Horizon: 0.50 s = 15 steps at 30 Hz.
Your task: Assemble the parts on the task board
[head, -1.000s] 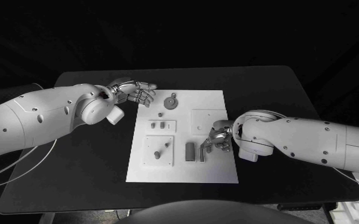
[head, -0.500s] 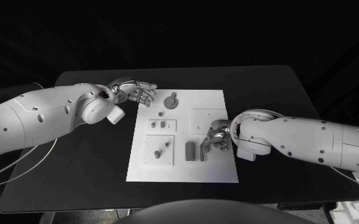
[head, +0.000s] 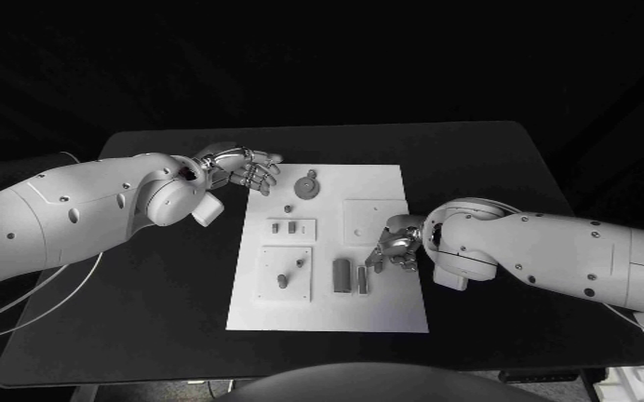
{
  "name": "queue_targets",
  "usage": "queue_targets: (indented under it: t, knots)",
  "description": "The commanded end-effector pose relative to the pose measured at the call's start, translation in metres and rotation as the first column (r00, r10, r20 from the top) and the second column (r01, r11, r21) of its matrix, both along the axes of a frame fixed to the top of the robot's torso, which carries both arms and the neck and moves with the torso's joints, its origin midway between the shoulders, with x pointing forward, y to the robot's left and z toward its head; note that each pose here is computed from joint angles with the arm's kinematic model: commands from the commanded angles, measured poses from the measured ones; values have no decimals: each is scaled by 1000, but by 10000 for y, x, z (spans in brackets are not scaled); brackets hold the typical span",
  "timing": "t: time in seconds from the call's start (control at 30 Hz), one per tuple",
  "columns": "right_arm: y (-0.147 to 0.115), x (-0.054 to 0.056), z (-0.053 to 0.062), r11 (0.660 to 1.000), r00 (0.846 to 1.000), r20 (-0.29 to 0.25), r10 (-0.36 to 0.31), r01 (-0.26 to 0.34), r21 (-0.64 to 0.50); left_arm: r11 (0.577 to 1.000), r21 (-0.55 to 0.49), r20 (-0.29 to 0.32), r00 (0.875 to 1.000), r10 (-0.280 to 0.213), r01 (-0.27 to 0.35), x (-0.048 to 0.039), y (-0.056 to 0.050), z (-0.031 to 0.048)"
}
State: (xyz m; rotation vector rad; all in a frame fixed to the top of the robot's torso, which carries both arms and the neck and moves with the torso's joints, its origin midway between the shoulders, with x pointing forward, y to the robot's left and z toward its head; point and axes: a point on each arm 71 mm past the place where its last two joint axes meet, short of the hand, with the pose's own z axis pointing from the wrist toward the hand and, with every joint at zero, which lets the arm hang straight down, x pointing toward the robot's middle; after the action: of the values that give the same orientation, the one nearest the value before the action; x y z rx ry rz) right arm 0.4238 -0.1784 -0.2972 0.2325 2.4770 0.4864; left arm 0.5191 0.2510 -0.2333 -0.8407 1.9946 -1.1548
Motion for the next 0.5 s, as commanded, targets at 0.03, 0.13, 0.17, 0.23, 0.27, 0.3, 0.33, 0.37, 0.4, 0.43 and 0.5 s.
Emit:
queue_targets:
  t: [0.03, 0.13, 0.17, 0.23, 0.27, 0.3, 0.33, 0.37, 0.4, 0.43, 0.5]
  knots:
    - [-11, 80, 87, 998, 999, 48, 1, -4, 65, 1000, -15, 22, 1000, -2, 3, 7, -19, 23]
    - [-99, 224, 175, 988, 995, 82, -47, 35, 149, 999, -25, 48, 998, 30, -28, 24, -11, 42]
    - [-136, 287, 208, 981, 993, 98, -68, 49, 187, 999, -30, 53, 998, 40, -38, 29, -6, 46]
    - [-211, 432, 281, 965, 983, 144, -111, 71, 253, 998, -36, 64, 996, 58, -55, 34, 10, 56]
    - [-264, 528, 339, 949, 974, 181, -138, 78, 305, 997, -41, 69, 995, 69, -66, 37, 17, 61]
    - [-326, 612, 378, 930, 964, 204, -172, 90, 356, 996, -48, 74, 994, 79, -76, 40, 24, 68]
    - [-381, 675, 400, 913, 956, 216, -201, 102, 395, 995, -54, 78, 993, 89, -85, 42, 33, 73]
    - [-432, 738, 422, 896, 947, 227, -227, 111, 431, 994, -60, 82, 992, 98, -93, 43, 43, 80]
    - [-489, 810, 440, 879, 939, 236, -251, 119, 462, 993, -68, 84, 991, 107, -101, 44, 56, 88]
    - [-534, 885, 459, 857, 930, 237, -280, 131, 497, 991, -79, 80, 991, 111, -105, 50, 65, 99]
    - [-597, 995, 461, 819, 929, 211, -305, 142, 556, 988, -106, 76, 989, 124, -116, 78, 91, 124]
